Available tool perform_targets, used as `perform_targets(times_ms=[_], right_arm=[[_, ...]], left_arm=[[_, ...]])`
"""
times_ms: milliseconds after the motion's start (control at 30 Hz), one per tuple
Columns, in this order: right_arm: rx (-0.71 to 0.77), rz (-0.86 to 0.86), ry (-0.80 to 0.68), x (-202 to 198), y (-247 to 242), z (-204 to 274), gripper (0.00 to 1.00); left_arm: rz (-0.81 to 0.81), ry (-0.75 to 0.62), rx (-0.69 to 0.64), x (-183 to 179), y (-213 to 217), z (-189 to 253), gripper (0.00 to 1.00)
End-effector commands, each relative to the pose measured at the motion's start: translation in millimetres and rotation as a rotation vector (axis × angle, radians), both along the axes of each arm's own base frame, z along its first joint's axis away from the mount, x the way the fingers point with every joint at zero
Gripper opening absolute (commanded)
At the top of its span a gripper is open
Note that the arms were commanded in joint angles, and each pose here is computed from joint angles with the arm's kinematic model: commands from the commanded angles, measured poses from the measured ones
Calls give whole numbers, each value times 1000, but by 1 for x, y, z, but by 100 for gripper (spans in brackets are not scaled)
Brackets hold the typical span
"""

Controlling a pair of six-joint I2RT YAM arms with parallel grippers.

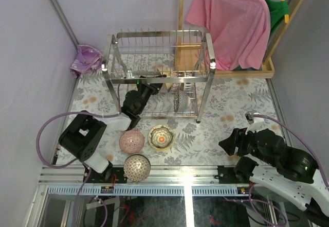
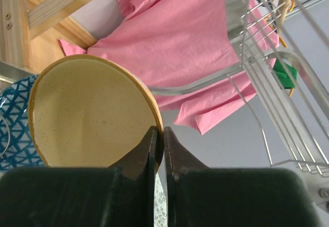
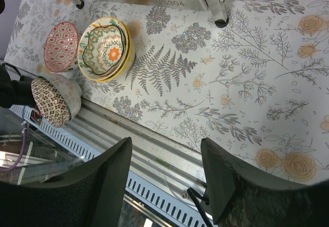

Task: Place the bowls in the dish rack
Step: Place the bowl in the dish rack.

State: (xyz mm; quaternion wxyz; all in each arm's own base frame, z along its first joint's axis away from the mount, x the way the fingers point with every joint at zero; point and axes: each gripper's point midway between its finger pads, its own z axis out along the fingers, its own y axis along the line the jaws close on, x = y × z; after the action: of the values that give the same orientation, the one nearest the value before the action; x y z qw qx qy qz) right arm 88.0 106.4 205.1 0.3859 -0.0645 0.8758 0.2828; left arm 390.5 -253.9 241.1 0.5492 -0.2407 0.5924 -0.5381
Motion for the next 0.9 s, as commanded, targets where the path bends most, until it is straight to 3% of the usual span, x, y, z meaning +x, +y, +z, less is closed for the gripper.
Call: perform_targets(times_ms=[0, 300, 700, 867], right_arm=[[-16, 94, 5, -11, 5, -1, 64], [-10, 93, 6, -11, 5, -3, 64], [12, 95, 20, -11, 10, -2, 64], [16, 103, 30, -11, 14, -4, 63]], left_arm=[[78, -145, -55, 10, 13, 51, 0], [23, -76, 4, -33, 12, 43, 0], [-248, 106, 149, -65, -22, 10, 0], [-248, 121, 188, -68, -19, 3, 0]])
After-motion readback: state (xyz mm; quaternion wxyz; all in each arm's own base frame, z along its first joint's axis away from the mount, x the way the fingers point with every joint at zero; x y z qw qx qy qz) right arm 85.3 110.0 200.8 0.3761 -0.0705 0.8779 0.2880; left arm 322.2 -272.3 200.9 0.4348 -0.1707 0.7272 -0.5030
